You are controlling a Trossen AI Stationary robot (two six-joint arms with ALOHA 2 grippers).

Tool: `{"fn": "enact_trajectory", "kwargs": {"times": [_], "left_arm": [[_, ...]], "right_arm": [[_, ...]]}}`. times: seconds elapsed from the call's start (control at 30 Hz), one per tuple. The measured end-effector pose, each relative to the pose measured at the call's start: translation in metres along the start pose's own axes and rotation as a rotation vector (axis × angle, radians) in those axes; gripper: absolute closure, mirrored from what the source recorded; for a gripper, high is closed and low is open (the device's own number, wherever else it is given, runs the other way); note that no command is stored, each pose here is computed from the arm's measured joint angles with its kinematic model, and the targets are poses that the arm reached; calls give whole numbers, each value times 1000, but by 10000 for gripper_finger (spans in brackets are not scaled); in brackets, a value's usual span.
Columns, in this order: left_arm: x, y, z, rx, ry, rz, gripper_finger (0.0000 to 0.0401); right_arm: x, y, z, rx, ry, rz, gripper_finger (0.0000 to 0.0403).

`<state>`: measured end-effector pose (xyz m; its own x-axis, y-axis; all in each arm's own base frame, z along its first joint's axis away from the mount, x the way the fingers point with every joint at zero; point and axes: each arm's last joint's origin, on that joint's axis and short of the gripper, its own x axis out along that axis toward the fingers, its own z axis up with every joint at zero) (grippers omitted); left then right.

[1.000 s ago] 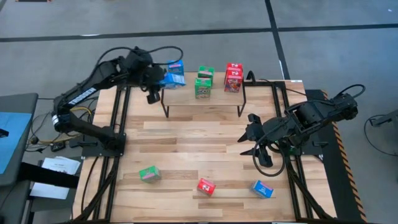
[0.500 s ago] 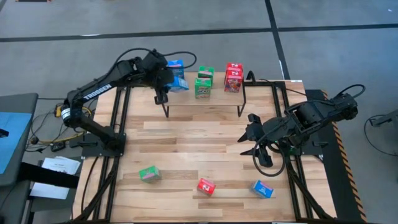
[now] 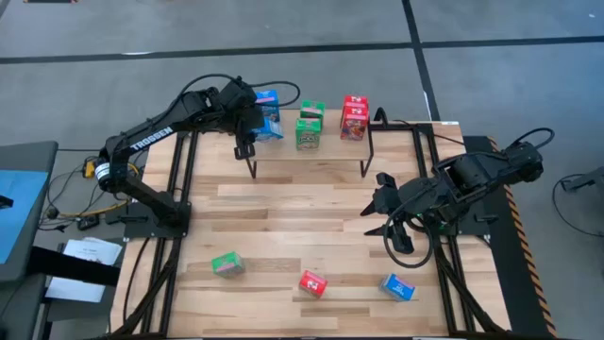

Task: Stack cereal on shelf
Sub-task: Put the top left blue cereal box on the shelf aligned with the other blue cereal box

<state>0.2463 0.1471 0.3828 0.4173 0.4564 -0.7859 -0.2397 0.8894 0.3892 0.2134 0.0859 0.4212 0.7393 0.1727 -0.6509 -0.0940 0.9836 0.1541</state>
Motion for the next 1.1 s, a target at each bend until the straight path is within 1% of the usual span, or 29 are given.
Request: {"fn": "enact_trajectory", "kwargs": {"times": [0.17, 0.3, 0.63, 0.73, 0.87, 1.1], "left_arm": [[0, 1, 0, -1, 1, 20, 250], [0, 2, 0, 17, 29, 80, 250], [0, 1, 1, 6, 19, 72, 250], [0, 1, 1, -28, 11, 54, 249], [0, 0, 0, -52, 20, 43, 237], [0, 0, -1, -74, 22, 43, 204]], "right_arm": [[0, 0, 0, 0, 0, 0, 148], [0, 0, 0, 0, 0, 0, 148], [0, 0, 0, 0, 1, 0, 148], [0, 0, 0, 0, 1, 0, 148], [0, 0, 0, 0, 1, 0, 148], [0, 0, 0, 0, 1, 0, 148]]}}
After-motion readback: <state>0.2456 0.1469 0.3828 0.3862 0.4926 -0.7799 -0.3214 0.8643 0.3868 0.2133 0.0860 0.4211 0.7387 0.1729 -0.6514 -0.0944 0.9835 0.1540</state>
